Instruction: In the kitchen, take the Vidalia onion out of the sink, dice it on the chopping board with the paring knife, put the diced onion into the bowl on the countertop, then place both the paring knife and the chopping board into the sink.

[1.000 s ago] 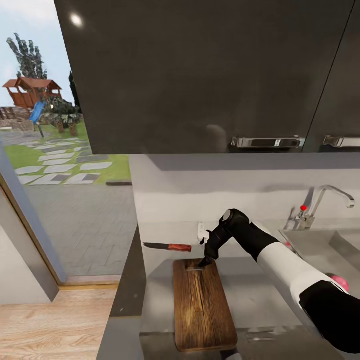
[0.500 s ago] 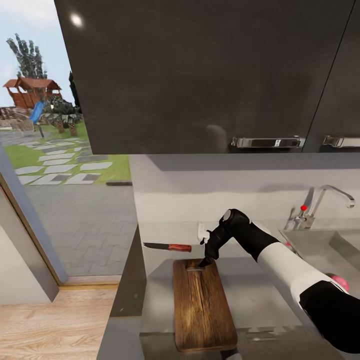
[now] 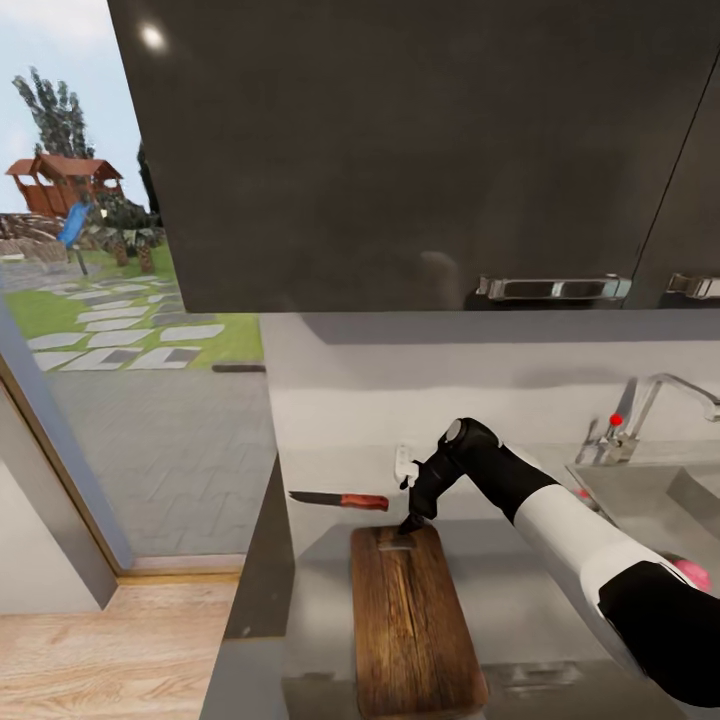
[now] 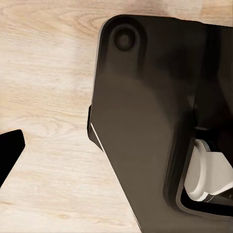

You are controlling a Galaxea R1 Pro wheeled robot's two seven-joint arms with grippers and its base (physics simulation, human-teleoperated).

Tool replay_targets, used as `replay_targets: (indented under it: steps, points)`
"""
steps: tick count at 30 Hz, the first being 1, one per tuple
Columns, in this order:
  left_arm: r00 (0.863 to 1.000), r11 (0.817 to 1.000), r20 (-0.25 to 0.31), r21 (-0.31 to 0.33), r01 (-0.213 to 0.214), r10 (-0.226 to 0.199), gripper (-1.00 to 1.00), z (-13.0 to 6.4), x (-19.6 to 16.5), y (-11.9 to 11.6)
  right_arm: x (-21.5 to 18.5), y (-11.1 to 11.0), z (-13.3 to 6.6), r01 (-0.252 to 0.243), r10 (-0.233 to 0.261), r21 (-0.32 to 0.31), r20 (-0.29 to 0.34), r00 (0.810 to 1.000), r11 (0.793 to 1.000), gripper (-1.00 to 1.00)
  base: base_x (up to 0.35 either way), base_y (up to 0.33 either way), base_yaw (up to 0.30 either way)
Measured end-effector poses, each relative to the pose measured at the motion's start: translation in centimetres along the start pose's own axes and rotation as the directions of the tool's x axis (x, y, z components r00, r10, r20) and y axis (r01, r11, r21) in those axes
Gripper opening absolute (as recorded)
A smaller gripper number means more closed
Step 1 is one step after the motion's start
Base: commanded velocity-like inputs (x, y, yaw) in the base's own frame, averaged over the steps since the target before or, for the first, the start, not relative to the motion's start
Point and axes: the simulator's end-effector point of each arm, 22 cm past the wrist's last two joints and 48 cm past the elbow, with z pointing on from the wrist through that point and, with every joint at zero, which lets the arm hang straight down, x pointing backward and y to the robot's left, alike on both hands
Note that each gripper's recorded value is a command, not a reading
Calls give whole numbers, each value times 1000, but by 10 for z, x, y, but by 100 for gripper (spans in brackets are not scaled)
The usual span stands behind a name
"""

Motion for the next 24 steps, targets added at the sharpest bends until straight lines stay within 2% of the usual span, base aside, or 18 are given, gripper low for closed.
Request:
replay_targets:
  steps: [24]
  points:
    - [1000,1000,-3,2,0,0,100,0,1,-1,2,0,1,-4,4,-3,-2,1000,1000,100,5,3,0]
